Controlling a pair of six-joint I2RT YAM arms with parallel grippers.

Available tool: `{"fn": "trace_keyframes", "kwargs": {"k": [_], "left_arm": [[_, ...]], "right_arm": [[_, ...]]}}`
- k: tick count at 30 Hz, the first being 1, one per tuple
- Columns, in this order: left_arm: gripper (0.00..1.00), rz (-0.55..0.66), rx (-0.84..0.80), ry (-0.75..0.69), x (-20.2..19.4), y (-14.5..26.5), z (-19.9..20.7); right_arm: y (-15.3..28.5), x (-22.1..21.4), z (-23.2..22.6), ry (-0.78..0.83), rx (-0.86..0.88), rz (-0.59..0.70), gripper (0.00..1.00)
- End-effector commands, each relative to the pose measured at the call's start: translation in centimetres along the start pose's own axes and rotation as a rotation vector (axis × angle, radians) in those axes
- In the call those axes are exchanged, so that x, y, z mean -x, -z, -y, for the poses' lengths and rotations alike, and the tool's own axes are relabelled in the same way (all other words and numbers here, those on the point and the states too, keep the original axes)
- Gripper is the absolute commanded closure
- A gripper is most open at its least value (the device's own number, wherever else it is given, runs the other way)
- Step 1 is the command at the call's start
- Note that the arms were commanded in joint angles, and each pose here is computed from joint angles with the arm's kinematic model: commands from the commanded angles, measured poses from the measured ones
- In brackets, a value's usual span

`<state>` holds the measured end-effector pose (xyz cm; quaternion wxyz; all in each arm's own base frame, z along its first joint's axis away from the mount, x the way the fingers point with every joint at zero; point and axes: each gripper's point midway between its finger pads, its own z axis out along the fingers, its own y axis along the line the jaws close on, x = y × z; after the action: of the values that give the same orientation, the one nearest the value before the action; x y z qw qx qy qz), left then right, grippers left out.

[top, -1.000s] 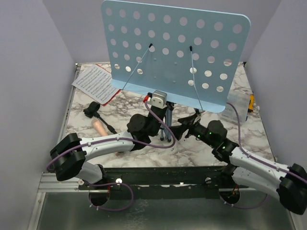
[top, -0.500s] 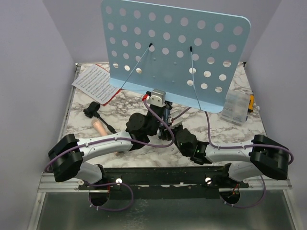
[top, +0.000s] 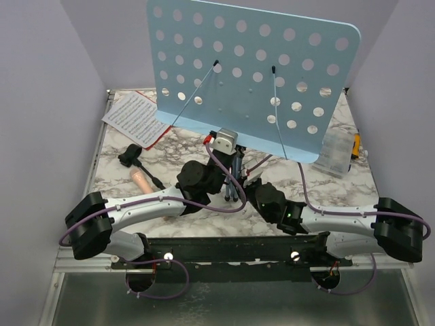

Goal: Set up the instrument practice props

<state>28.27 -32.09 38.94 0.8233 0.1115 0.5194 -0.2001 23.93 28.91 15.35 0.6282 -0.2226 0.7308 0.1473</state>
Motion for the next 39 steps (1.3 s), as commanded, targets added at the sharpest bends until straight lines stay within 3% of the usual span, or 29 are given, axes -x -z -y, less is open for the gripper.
{"fn": "trace_keyframes", "kwargs": {"k": [1, 11, 19, 24, 30, 34, 39], "left_arm": [[1.0, 0.007, -0.01, -0.088, 1.5, 0.0, -0.8], [1.0, 0.113, -0.053, -0.107, 5.9, -1.3, -0.4], [1.0, 0.078, -0.057, -0.114, 4.2, 0.4, -1.1], [1.0, 0.068, -0.075, -0.116, 3.1, 0.6, -0.7], [1.0, 0.065, -0.042, -0.155, 2.3, 1.0, -1.4], [1.0, 0.09, -0.018, -0.186, 3.3, 1.1, -2.2], [1.0, 0.099, -0.011, -0.239, 3.7, 1.1, -2.6]], "right_arm": [[0.8, 4.3, 1.4, -0.048, -0.031, 0.096, 1.0], [1.5, 2.3, -1.0, -0.05, 0.087, -0.113, 1.0], [2.3, 1.2, -2.4, -0.13, 0.16, -0.185, 0.99], [1.7, 0.0, 0.1, -0.075, 0.034, -0.239, 0.99], [3.3, -3.2, 7.8, 0.019, -0.366, -0.364, 0.99], [3.5, -3.6, 8.7, 0.056, -0.337, -0.372, 0.99], [3.4, -4.4, 9.7, -0.056, -0.237, -0.338, 0.99]]}}
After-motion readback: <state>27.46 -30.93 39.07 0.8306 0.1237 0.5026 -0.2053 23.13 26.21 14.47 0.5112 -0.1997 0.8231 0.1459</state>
